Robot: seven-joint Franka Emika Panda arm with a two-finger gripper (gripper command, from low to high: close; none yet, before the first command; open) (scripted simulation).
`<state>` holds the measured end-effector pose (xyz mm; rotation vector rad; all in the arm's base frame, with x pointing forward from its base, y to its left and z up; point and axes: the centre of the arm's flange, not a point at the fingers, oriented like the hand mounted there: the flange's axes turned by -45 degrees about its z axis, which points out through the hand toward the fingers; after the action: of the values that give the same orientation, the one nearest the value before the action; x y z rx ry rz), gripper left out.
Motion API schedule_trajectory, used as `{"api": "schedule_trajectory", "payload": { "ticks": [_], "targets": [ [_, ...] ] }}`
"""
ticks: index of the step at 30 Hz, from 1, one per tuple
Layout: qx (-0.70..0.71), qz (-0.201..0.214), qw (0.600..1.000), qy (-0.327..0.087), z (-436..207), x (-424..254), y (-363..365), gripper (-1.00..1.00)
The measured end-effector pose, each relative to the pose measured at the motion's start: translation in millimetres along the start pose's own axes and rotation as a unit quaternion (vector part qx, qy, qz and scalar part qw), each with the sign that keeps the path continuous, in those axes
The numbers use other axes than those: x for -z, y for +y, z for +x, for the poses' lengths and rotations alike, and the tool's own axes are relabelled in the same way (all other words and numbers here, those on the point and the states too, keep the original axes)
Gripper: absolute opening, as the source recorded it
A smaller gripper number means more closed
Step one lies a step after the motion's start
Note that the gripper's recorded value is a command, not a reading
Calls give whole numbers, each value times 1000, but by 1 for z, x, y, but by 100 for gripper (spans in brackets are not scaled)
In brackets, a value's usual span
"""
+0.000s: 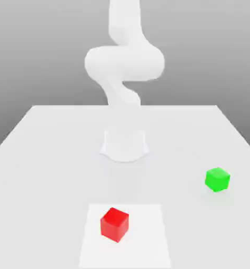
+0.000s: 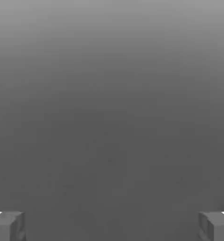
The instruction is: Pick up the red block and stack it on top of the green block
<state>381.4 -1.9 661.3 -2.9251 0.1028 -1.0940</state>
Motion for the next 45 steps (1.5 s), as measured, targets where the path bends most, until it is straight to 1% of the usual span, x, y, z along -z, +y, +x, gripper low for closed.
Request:
{"api": "schedule_trajectory", "payload": {
  "ticks": [5, 10, 15, 20, 22, 26, 27, 34, 40, 45],
  "targets": [
    [-57, -16, 994, -88, -34, -120, 8, 0],
    [-111, -38, 978, -170, -94, -219, 18, 0],
    [-163, -65, 952, -250, -173, -296, 28, 0],
    [-212, -96, 917, -323, -264, -349, 38, 0],
    [-217, -100, 912, -332, -284, -365, 39, 0],
    [-218, -101, 911, -335, -314, -396, 41, 0],
    [-218, -101, 911, -335, -320, -401, 41, -100],
    [-219, -102, 911, -335, -320, -402, 41, -100],
    [-215, -100, 912, -335, -284, -360, 35, -100],
    [-71, -34, 934, -349, -299, -323, -95, -100]
  ]
}}
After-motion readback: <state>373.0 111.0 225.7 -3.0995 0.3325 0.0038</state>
